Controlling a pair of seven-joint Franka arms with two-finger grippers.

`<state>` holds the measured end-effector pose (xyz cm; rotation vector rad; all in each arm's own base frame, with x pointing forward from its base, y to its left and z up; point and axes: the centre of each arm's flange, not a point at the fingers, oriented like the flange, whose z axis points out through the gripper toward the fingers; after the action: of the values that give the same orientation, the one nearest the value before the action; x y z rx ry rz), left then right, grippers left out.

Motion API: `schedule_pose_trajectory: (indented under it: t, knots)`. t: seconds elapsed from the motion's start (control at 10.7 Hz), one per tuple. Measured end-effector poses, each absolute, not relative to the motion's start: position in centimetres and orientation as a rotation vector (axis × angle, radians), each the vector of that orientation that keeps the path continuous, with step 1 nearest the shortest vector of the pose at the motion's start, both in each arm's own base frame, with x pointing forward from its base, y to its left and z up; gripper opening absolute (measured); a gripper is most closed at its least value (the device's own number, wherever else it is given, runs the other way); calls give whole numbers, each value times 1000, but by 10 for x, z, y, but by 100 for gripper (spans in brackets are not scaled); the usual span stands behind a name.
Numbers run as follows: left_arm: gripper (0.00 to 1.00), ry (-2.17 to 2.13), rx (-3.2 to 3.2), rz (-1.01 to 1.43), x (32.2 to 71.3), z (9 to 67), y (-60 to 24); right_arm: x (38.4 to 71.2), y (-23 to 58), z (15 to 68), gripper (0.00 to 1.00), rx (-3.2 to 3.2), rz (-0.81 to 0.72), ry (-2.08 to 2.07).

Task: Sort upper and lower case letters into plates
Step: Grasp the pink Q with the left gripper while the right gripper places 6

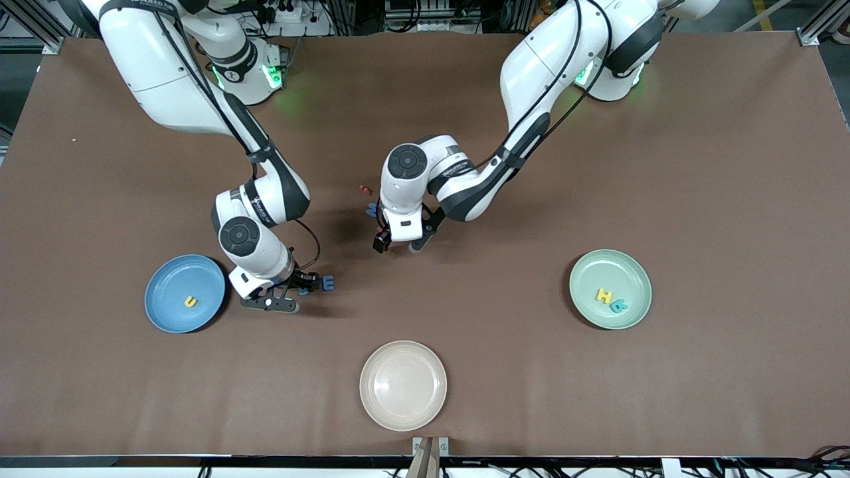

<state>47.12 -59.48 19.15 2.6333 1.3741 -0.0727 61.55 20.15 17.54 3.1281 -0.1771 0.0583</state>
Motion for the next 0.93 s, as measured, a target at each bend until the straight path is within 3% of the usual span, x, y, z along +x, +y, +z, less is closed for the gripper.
schedule_pose_trajectory:
  t: [0.19, 0.47, 0.93]
  knots:
    - [100, 1376, 2634, -84, 468, 187, -598, 618, 202, 178, 26, 3130, 68, -176]
    - [100, 1387, 2629, -124, 459, 182, -606, 631, 173, 191, 27, 3126, 107, -173]
    - [100, 1382, 2649, -112, 451, 168, -612, 666, 39, 263, 27, 3088, 172, -16]
